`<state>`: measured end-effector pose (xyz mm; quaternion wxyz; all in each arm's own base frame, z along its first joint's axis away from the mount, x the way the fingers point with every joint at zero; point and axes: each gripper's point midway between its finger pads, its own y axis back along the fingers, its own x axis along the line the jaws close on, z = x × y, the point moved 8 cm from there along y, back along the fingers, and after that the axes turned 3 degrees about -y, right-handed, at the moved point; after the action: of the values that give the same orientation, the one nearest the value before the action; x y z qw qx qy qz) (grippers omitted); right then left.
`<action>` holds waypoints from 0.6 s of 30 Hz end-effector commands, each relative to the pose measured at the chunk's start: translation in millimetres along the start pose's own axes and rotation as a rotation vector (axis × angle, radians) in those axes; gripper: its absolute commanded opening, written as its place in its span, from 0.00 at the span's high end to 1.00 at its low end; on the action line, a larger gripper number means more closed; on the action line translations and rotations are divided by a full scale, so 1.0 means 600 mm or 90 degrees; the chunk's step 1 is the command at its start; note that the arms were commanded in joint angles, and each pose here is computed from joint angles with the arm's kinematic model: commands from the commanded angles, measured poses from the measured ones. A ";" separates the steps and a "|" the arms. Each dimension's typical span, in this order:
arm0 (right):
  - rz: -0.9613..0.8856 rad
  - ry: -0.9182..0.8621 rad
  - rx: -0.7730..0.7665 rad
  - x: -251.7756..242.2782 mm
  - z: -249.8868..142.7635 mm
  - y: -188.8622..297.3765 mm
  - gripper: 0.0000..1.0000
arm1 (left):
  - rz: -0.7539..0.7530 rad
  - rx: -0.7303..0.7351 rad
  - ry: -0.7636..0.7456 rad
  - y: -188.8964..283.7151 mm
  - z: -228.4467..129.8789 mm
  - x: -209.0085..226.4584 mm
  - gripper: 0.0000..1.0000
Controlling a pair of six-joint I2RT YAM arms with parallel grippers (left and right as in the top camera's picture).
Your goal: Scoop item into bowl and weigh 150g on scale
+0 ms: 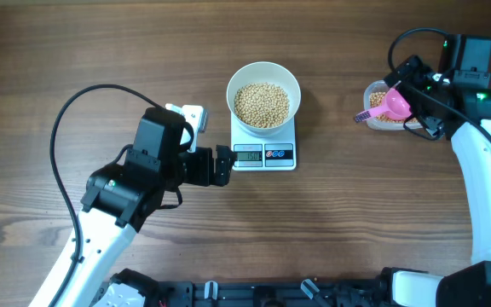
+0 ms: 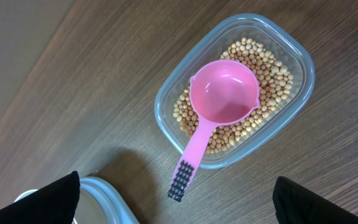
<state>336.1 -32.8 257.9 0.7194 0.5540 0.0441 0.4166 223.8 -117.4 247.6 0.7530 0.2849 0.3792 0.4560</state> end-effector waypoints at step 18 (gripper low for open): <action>0.044 0.055 -0.075 0.014 0.021 0.052 0.00 | -0.010 -0.003 -0.009 0.002 0.001 -0.005 0.00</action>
<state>336.8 -32.9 260.6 0.7200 0.5468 0.0441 0.4250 223.8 -117.3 247.6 0.7530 0.2849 0.3792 0.4562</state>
